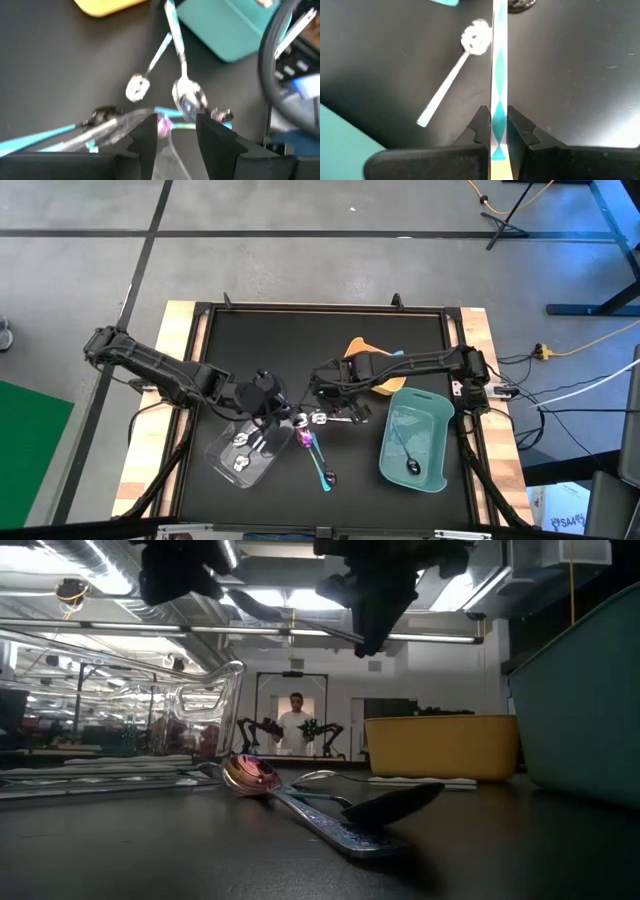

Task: Sort silverware by color (type)
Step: Put the white patterned spoon into the transparent bin

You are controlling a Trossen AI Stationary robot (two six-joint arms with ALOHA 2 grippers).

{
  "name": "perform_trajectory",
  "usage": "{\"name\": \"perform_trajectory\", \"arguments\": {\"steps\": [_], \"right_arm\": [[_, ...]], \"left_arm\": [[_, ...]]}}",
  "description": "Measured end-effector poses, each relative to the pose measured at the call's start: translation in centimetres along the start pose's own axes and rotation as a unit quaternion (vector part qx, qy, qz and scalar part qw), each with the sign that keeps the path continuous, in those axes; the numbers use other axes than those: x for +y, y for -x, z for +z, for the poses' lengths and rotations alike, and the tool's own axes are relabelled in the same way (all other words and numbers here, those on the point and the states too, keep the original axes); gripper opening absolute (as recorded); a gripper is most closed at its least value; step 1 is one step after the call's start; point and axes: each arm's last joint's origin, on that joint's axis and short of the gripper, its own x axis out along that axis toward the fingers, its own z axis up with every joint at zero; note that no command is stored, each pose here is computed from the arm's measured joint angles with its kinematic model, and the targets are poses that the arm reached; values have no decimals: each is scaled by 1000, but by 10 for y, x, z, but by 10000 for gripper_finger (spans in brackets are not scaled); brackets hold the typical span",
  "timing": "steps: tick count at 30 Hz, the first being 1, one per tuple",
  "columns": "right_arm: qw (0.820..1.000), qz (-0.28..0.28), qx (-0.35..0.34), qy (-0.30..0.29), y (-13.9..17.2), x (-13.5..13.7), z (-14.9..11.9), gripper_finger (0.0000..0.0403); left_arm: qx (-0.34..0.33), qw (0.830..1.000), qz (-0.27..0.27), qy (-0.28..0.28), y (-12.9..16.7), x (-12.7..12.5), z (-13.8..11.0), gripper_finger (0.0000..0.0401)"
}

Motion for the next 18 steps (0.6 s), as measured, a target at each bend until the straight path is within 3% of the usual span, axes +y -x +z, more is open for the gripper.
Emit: {"name": "perform_trajectory", "arguments": {"steps": [7, 18], "right_arm": [[995, -74, 9, 70, 2, 12, 13, 16], [966, -209, 2, 153, 8, 26, 38, 16]], "left_arm": [[-35, 999, -7, 26, -3, 5, 14, 128], [-48, 995, -60, 57, -5, 10, 31, 128]]}}
